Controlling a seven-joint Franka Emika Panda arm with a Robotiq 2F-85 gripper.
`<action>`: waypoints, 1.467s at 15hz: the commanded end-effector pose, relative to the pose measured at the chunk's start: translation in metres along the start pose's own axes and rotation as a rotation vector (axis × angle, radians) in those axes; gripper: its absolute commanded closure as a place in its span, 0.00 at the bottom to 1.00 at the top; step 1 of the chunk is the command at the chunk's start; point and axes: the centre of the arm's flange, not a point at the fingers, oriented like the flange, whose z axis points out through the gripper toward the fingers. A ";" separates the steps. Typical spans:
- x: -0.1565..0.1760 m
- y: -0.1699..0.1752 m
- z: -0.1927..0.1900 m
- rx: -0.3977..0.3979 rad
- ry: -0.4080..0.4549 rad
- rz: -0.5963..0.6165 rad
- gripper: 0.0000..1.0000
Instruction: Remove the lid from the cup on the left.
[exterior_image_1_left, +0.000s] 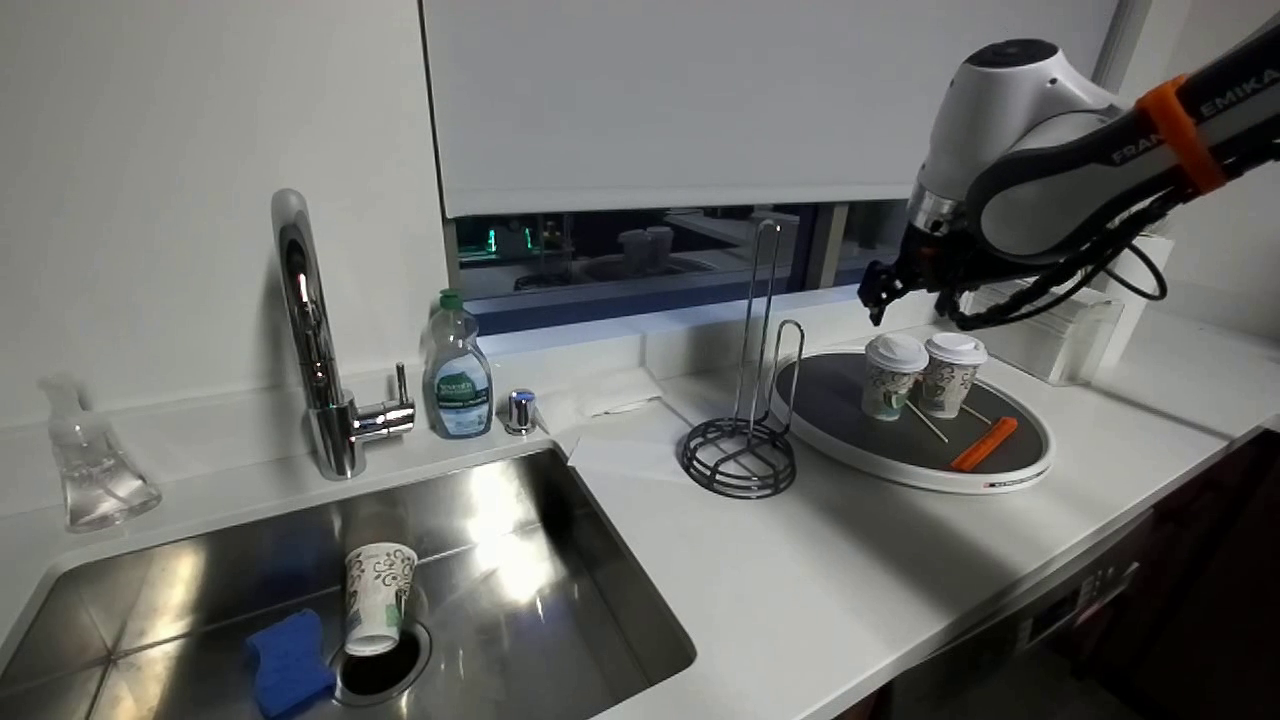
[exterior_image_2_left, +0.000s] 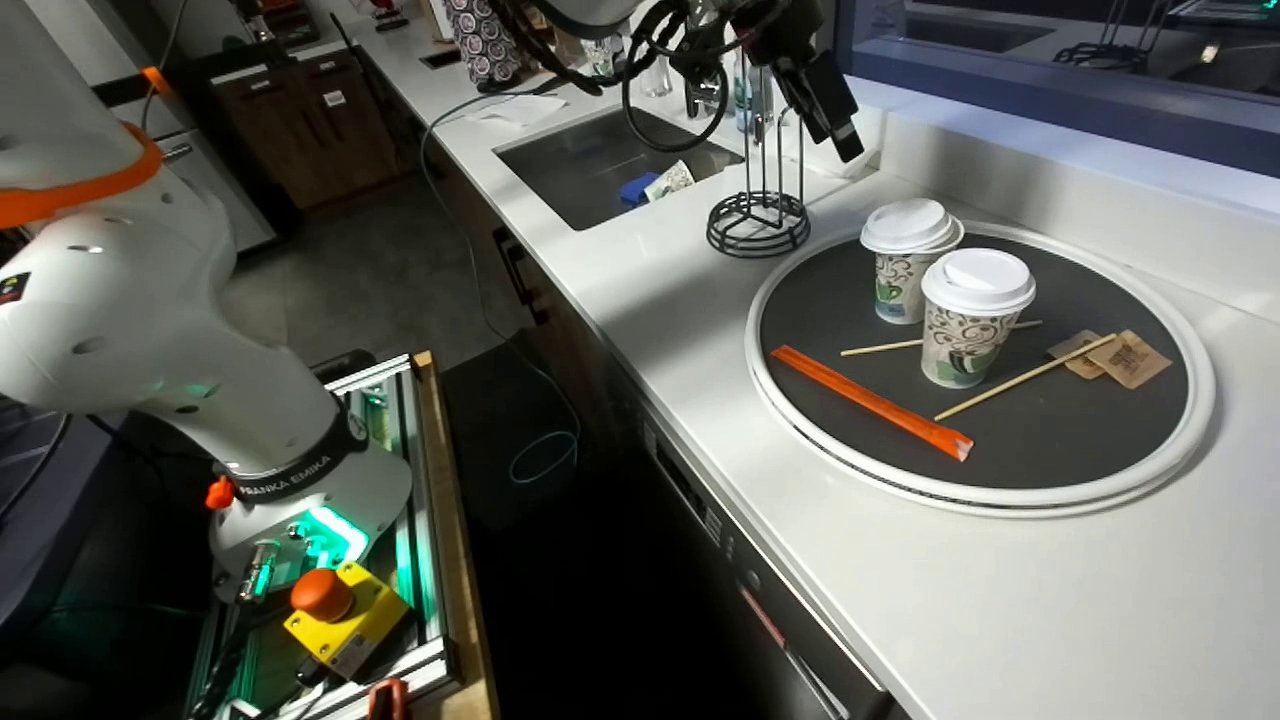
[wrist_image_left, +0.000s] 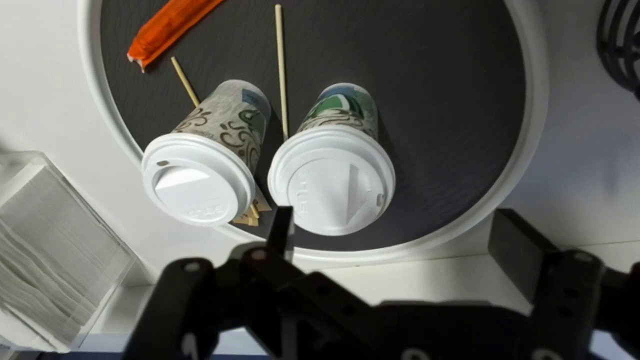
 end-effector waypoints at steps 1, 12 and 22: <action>0.019 -0.016 0.032 0.003 -0.046 0.069 0.00; 0.025 -0.016 0.052 0.076 -0.016 0.024 0.00; 0.024 -0.013 0.072 0.106 -0.052 0.024 0.42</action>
